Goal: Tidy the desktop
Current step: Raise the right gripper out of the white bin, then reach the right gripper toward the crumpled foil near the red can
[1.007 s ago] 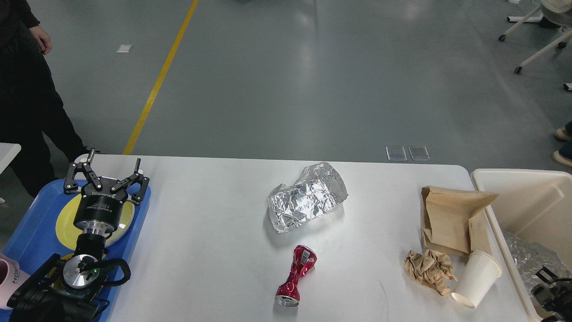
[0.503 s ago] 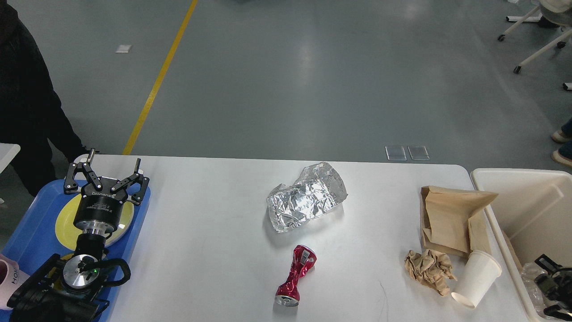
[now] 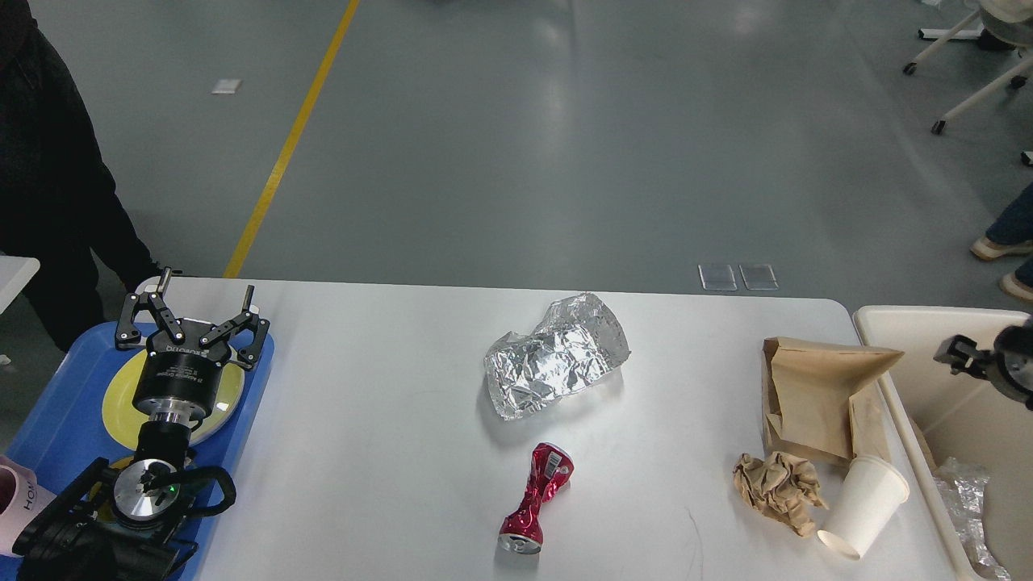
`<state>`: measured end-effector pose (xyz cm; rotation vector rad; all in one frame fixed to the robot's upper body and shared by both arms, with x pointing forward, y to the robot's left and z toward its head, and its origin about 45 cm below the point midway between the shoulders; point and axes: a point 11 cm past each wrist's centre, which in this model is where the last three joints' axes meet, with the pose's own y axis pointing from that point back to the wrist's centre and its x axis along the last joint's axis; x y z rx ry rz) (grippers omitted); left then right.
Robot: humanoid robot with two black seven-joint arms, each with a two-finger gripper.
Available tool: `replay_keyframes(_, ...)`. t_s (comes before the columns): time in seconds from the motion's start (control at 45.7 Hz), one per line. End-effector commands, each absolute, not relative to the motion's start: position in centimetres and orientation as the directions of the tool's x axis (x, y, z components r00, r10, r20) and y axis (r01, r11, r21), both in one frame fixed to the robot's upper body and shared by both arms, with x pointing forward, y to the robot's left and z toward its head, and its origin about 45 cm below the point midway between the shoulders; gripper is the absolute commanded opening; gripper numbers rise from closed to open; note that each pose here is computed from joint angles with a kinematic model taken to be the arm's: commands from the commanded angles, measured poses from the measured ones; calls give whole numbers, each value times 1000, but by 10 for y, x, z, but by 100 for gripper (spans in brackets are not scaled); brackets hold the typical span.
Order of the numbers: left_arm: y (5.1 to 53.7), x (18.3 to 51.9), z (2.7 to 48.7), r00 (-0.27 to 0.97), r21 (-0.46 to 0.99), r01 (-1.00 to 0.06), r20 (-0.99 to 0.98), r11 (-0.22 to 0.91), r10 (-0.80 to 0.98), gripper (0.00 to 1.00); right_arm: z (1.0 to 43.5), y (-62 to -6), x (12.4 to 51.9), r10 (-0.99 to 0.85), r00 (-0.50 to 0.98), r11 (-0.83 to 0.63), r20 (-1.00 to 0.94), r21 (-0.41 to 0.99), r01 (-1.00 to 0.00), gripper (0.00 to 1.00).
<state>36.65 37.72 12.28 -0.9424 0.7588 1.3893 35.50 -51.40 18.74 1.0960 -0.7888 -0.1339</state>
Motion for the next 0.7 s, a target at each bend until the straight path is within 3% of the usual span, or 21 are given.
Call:
replay_keyframes(0.0, 377, 366, 123, 64, -99, -994, -886, -53, 459, 96, 231, -464, 376, -389, 831, 413, 397, 882, -228, 100)
replay_keyframes(0.197, 377, 366, 122, 62, -98, -994, -886, -54, 460, 96, 327, -382, 385, -292, 934, 269, 208, 955, -128, 100)
replay_keyframes(0.35, 377, 366, 122, 62, -98, -994, -886, -54, 460, 96, 380, -317, 344, -185, 981, 134, 62, 990, -37, 100)
replay_keyframes(0.503, 378, 366, 122, 61, -96, -994, -886, -54, 460, 96, 403, -250, 302, -56, 998, 54, 14, 998, -11, 100)
replay_keyframes(0.678, 378, 366, 122, 61, -97, -994, -886, -55, 459, 96, 402, -229, 297, -74, 997, 11, 13, 1000, -12, 100)
